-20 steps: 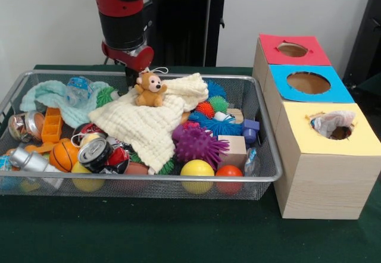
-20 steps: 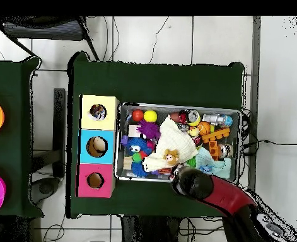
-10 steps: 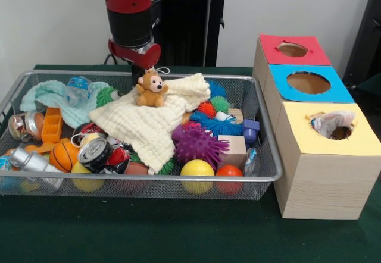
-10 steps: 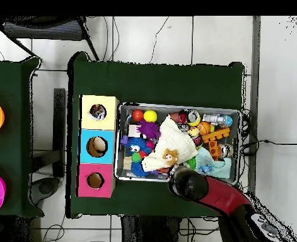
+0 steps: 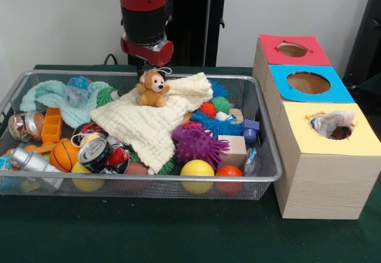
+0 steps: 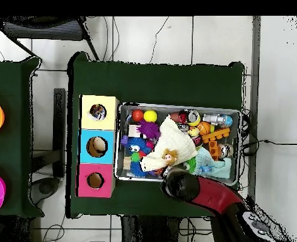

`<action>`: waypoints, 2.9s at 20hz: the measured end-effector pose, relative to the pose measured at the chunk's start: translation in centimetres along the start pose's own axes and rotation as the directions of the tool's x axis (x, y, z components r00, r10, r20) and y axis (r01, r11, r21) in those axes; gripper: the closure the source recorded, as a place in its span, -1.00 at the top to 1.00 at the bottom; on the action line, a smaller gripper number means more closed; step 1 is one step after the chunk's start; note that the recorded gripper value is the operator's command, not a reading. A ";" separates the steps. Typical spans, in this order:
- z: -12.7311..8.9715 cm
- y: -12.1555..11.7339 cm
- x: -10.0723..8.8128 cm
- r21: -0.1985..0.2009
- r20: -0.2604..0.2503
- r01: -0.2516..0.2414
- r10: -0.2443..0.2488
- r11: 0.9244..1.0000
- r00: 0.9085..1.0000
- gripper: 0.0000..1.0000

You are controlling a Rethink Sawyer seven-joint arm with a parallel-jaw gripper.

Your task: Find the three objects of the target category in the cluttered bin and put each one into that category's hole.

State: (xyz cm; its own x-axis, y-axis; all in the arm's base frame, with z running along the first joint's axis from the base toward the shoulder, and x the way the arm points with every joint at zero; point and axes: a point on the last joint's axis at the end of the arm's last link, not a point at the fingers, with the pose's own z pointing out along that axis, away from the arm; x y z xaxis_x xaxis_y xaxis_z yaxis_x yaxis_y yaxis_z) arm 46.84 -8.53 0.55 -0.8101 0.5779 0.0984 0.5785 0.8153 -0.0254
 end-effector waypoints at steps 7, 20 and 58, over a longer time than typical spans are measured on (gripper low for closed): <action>0.7 0.1 0.5 0.002 -0.017 0.003 -0.003 1.000 1.000 1.00; 1.2 1.0 0.9 0.013 -0.015 0.028 -0.028 1.000 1.000 1.00; -16.0 5.0 0.4 0.056 0.171 0.053 -0.062 0.997 0.983 -1.00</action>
State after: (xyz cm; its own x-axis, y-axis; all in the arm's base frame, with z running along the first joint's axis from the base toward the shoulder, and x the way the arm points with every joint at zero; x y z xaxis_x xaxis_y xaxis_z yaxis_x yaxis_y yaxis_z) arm 50.97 -4.83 16.35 -0.8484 0.5244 -0.0721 0.5289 0.8453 -0.0763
